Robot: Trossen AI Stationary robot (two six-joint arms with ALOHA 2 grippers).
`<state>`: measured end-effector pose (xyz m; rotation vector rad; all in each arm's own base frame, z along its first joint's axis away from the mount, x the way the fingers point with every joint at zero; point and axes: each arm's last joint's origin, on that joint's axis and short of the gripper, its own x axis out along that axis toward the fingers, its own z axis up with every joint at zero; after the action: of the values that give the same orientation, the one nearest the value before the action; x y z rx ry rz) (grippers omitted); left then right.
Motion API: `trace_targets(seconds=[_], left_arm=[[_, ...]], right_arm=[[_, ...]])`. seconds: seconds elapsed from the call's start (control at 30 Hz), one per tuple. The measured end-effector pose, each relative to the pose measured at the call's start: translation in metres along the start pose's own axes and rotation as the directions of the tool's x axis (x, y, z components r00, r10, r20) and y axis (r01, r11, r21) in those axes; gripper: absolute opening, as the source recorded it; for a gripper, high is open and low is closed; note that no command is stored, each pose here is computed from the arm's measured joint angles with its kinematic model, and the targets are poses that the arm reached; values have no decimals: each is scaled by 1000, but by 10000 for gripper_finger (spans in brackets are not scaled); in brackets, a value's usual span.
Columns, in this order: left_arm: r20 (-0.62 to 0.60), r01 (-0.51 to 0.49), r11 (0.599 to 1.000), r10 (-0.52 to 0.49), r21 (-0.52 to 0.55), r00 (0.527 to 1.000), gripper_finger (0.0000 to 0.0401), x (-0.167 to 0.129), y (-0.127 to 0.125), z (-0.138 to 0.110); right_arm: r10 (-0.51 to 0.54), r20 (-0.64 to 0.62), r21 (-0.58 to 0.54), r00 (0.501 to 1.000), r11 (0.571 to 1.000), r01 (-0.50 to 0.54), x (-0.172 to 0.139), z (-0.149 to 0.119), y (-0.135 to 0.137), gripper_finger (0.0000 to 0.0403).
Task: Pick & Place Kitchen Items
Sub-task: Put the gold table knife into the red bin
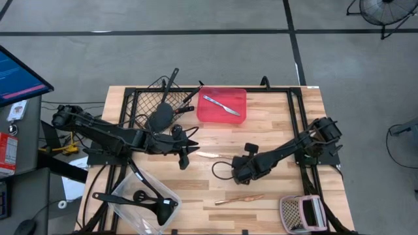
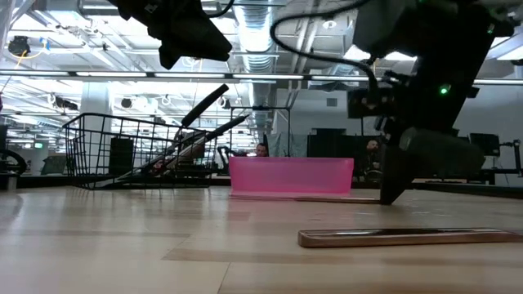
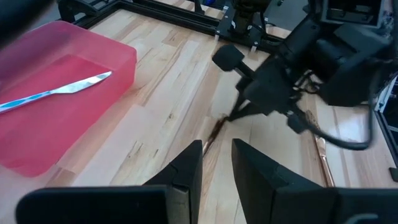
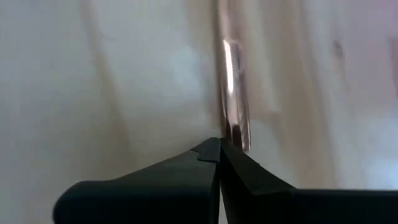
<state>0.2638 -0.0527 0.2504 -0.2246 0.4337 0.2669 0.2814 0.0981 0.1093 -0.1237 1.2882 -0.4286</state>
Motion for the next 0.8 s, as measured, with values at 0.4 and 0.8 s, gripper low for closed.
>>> trace_targets(seconds=[0.4, 0.8], left_arm=[[-1, 0, 1000, 0, 0, 1000, 74, 0, 0, 0], [-41, -17, 1000, 18, 8, 999, 74, 2, 5, -15]], right_arm=[[-63, -16, -45, 998, 997, 63, -22, -3, -38, 0], [160, 351, -20, 923, 986, -163, -30, -15, -68, 70]])
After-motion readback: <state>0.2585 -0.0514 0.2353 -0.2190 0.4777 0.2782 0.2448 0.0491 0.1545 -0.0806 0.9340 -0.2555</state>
